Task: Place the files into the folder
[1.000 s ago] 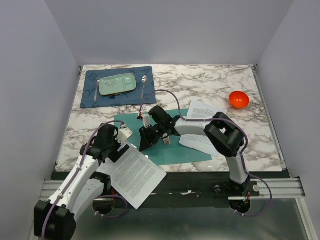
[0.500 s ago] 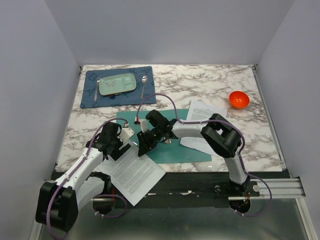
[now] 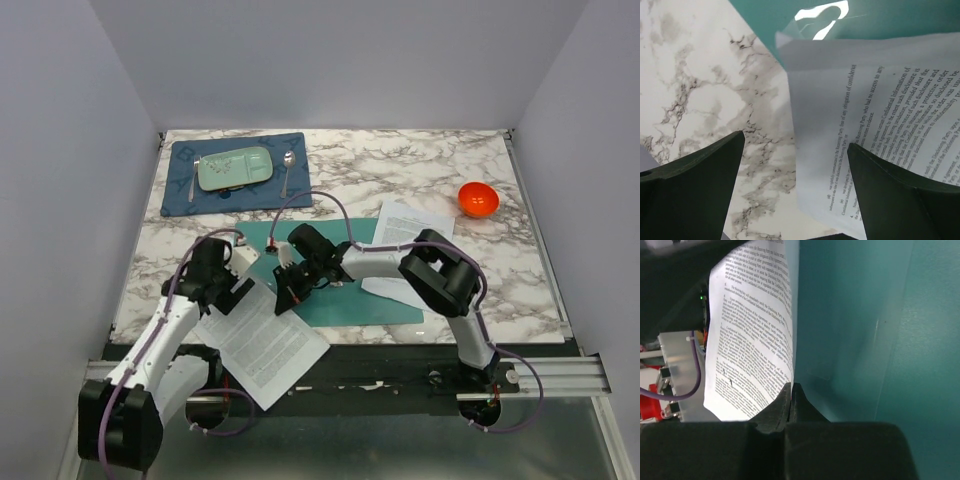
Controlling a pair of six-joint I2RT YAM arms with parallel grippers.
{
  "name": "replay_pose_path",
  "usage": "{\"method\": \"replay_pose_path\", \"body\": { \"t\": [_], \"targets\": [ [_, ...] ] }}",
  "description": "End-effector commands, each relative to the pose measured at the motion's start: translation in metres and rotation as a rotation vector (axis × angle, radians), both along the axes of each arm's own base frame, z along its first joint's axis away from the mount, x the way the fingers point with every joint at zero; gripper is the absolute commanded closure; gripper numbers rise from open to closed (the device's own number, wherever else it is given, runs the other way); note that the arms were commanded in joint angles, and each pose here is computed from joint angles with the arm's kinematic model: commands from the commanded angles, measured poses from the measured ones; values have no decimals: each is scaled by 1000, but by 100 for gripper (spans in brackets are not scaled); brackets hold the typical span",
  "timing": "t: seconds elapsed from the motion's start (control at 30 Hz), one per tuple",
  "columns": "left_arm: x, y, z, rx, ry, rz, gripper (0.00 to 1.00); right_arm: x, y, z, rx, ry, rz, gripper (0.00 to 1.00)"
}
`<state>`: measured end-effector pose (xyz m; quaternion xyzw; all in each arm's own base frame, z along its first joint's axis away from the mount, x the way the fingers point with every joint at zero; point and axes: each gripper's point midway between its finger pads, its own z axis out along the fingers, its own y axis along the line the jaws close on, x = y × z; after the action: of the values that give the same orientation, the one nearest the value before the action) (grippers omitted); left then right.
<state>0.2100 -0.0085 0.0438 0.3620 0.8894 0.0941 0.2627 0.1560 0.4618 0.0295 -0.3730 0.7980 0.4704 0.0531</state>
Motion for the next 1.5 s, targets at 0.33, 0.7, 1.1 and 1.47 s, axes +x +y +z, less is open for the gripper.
{"method": "replay_pose_path", "body": {
  "t": [0.33,0.7,1.1,1.47],
  "targets": [
    [51,48,105,-255,-114,195,1,121,-96,111,-42,-454,-297,100],
    [65,47,58,-298,-23,272,1,154,-154,130,-153,-587,-372,100],
    [67,49,26,-237,4,283,1,169,-178,146,-116,-567,-417,100],
    [60,44,7,-212,16,268,1,146,-150,126,-53,-448,-356,99]
  ]
}}
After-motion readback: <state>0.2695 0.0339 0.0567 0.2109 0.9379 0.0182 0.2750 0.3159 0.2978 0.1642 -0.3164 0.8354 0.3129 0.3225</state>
